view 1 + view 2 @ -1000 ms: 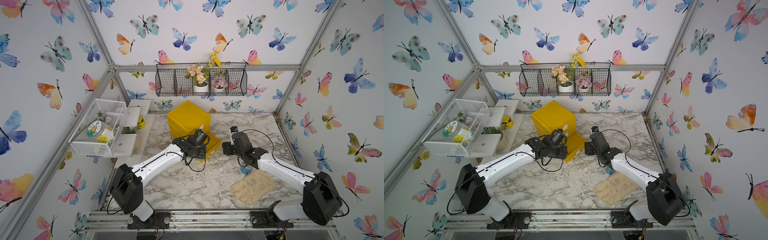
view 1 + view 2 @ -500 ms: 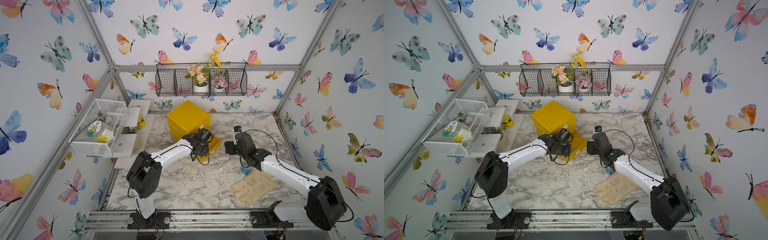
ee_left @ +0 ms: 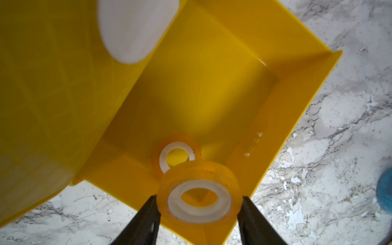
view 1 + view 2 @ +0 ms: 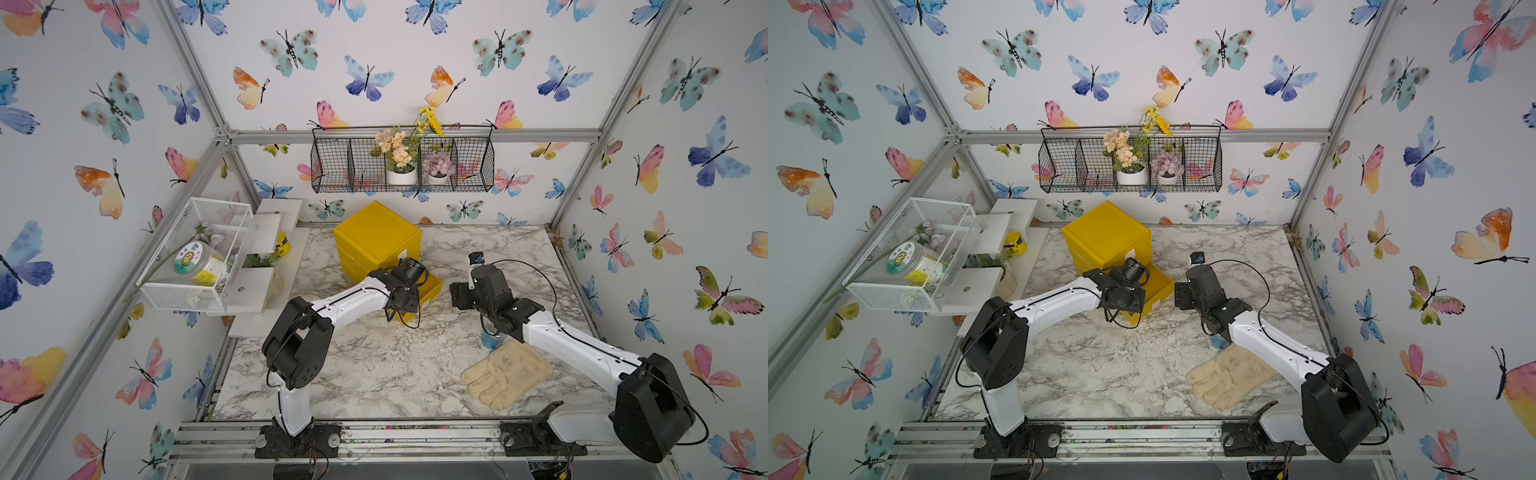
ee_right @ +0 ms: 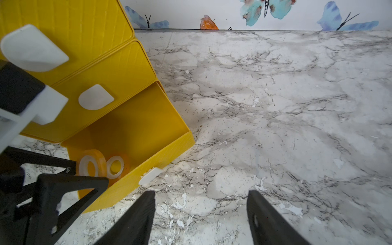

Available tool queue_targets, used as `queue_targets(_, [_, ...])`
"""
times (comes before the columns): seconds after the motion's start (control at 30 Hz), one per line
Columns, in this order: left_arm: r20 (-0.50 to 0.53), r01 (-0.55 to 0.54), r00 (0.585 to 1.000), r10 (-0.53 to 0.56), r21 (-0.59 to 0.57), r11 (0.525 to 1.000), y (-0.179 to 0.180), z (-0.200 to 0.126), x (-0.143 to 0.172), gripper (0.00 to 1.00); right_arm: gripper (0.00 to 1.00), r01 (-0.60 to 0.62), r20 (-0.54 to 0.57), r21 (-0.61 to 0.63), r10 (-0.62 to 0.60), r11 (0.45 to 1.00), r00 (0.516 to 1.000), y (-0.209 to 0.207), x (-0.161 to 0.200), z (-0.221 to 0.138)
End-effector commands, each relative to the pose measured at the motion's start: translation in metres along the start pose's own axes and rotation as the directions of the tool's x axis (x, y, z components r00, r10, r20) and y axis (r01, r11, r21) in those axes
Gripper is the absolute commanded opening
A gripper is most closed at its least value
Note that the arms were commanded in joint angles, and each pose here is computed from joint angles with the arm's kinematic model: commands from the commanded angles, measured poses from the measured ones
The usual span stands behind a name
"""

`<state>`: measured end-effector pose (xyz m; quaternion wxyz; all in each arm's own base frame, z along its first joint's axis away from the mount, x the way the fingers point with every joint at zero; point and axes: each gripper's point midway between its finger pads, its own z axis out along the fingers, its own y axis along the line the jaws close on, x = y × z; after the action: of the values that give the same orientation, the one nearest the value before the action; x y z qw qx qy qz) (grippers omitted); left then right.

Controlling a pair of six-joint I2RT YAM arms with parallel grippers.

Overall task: Place the transparent tape into the drawer according to color
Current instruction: Place the tape in the drawer.

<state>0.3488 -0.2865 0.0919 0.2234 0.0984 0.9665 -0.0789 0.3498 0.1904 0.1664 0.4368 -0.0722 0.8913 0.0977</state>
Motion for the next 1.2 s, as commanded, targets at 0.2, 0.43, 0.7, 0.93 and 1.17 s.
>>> queue_targets(0.2, [-0.009,-0.004,1.000,0.005,0.015,1.000,-0.001,0.002,0.000,0.66,0.73,-0.022,0.044,0.030,0.021,0.999,0.999,-0.010,-0.009,-0.005])
queue_targets(0.43, [0.039,0.007,0.999,-0.011,0.103,0.995,-0.012,-0.032,-0.011,0.71,0.73,-0.027,0.036,0.034,0.025,0.999,0.999,-0.012,-0.007,-0.002])
queue_targets(0.7, [0.133,0.010,0.990,-0.036,0.190,0.982,-0.016,-0.090,-0.023,0.79,0.73,-0.031,0.029,0.026,0.030,0.999,0.999,-0.010,-0.007,0.001])
queue_targets(0.93, [0.217,0.047,0.970,-0.106,0.261,0.964,0.000,-0.135,-0.038,0.86,0.73,-0.052,0.013,-0.005,0.052,0.999,0.999,-0.005,-0.004,0.002])
queue_targets(1.17, [0.314,0.145,0.921,-0.231,0.274,0.951,0.049,-0.160,-0.061,0.98,0.73,-0.070,-0.011,-0.038,0.070,0.997,0.998,0.000,0.005,0.005])
